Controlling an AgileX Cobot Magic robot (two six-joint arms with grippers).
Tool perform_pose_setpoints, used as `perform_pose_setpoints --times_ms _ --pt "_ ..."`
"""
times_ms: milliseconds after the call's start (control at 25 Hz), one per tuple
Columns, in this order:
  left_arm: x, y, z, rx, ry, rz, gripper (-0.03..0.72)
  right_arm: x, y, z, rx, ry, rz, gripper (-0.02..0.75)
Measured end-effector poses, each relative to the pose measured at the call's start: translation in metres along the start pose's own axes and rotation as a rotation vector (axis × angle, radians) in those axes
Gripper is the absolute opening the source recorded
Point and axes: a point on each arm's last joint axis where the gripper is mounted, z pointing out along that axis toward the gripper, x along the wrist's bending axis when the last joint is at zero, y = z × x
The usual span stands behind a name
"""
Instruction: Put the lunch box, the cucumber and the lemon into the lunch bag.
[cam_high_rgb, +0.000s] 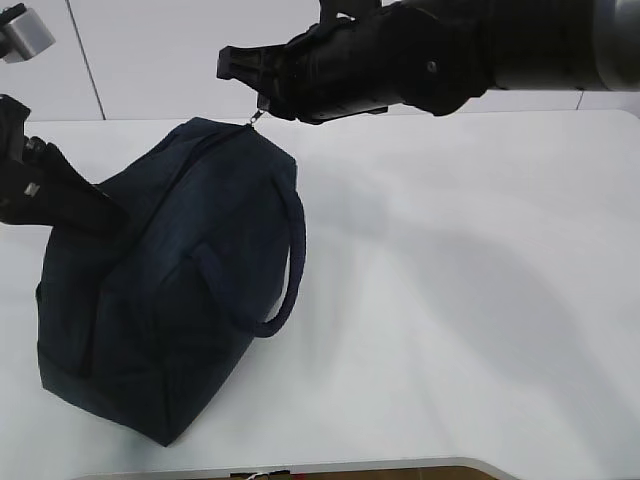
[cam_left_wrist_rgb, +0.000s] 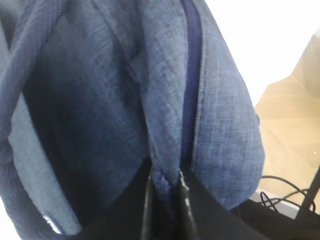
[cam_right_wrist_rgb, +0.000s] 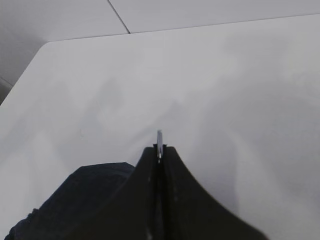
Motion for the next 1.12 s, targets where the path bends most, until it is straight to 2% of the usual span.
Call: perform_pose_setpoints --times_ms 200,320,520,720,880,1120 --pt "0.0 0.001 -0.002 -0.006 0.005 -0.06 0.326 -0.001 0.0 0.0 -0.001 -0.002 -0.001 0.005" --pt "-0.001 0.011 -0.009 -0.029 0.019 -0.078 0.404 -0.002 0.001 0.0 -0.003 -0.003 0.0 0.005" --pt "-0.001 0.034 -0.024 -0.111 0.058 -0.1 0.426 -0.002 0.002 0.0 -0.007 -0.001 0.003 0.005" --pt "0.014 0.056 -0.016 -0.154 0.047 -0.141 0.427 -0.002 0.002 0.0 -0.006 -0.001 0.007 0.005" --pt "0.029 0.065 -0.001 -0.158 0.022 -0.181 0.417 -0.002 0.002 0.0 -0.006 -0.001 0.008 0.005" --pt "0.039 0.062 0.017 -0.098 -0.022 -0.218 0.405 -0.002 0.003 0.0 -0.012 0.003 0.009 0.005"
